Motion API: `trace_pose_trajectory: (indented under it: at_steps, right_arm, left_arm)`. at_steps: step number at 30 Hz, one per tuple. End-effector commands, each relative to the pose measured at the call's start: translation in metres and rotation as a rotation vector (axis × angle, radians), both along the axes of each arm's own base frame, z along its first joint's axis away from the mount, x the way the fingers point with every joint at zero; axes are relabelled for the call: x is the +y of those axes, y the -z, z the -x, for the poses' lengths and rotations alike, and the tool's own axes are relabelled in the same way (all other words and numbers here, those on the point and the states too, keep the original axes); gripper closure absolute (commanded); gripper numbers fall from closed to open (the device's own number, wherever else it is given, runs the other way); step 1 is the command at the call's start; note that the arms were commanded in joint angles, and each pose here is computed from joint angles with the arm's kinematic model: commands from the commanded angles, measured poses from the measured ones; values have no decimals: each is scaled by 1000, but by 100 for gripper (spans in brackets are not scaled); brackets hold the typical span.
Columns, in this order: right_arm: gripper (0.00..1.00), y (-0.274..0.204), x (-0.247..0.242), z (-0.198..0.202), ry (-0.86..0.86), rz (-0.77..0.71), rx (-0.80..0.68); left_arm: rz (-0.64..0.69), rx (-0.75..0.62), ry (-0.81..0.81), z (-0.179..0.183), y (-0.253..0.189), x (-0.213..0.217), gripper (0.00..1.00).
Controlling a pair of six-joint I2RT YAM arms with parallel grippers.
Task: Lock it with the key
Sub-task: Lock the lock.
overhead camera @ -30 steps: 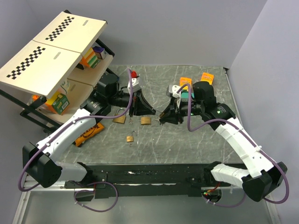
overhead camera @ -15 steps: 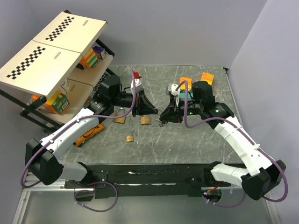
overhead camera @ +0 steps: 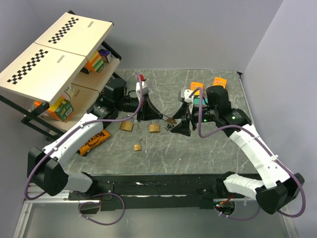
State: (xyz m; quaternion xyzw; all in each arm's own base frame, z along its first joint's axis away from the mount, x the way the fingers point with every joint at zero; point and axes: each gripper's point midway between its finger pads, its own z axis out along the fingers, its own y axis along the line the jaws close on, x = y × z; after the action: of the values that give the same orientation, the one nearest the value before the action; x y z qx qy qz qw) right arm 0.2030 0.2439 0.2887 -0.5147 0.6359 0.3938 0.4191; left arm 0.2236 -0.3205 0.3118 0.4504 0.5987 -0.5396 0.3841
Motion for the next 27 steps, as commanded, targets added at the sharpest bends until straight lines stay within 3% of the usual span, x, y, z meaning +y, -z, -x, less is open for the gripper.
trace_pose_trajectory:
  at_steps: [1,7,15,19,24,27]
  right_arm:
    - [26,-18,-15,0,11,-11,-48]
    - [25,-18,-11,-6,3,-21,-45]
    - [33,-27,-2,-19,4,-59,-40]
    - [50,-28,-1,-23,13,-61,-49]
    - [58,-26,4,-24,5,-59,-45]
    - [81,-28,7,-21,-15,-68,-43]
  left_arm:
    - [37,-56,-9,1,-24,9,99]
    - [69,-30,-1,6,-32,9,99]
    - [96,-28,4,6,-39,3,99]
    - [102,-18,-2,6,-40,2,99]
    - [111,-2,-1,7,-41,2,99]
    - [109,8,1,8,-40,2,99]
